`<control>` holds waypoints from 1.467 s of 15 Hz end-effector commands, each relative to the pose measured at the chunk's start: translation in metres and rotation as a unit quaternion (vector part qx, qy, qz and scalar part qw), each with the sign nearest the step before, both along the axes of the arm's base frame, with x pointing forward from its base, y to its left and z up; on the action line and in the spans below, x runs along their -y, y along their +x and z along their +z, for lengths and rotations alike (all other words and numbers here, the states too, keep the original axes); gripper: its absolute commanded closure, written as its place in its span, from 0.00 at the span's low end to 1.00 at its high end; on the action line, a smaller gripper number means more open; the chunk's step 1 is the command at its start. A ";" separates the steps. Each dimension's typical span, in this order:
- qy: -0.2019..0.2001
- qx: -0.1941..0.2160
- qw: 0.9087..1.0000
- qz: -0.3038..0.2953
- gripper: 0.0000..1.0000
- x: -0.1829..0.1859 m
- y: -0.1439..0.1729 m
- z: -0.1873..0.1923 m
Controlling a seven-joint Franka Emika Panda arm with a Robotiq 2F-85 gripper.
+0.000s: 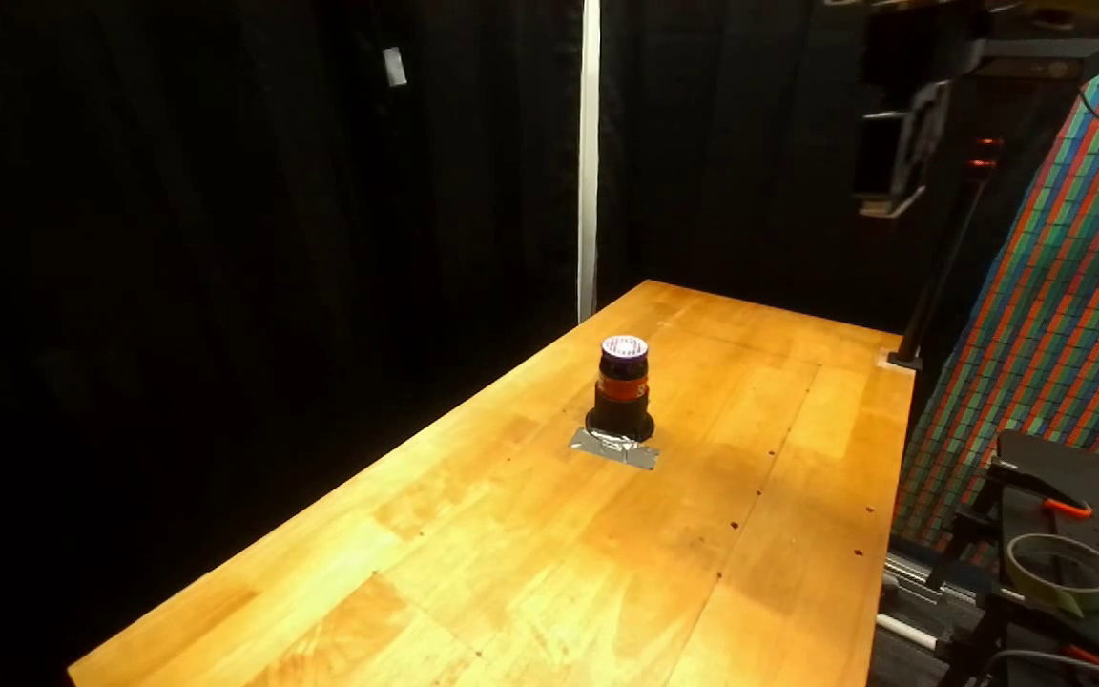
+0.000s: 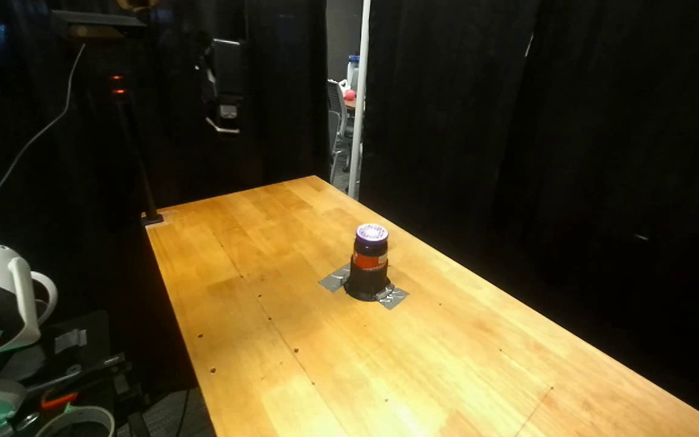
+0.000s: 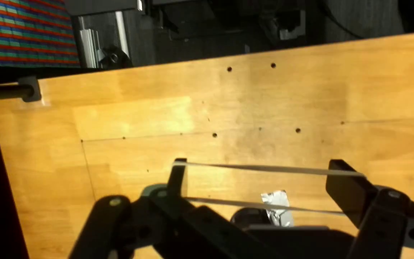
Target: Put the rubber band around the jar.
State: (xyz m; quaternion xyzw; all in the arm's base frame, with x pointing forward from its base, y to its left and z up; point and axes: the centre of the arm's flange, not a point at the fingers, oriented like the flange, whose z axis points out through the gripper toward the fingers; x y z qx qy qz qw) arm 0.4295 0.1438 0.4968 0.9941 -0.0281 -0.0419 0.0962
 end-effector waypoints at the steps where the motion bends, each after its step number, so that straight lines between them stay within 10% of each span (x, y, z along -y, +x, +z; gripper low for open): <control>1: 0.031 0.037 0.998 -0.027 0.00 -0.037 0.088 -0.006; 9: -0.008 0.093 0.995 -0.025 0.00 -0.031 0.183 -0.061; 22: -0.024 0.124 0.991 -0.045 0.00 -0.009 0.241 -0.161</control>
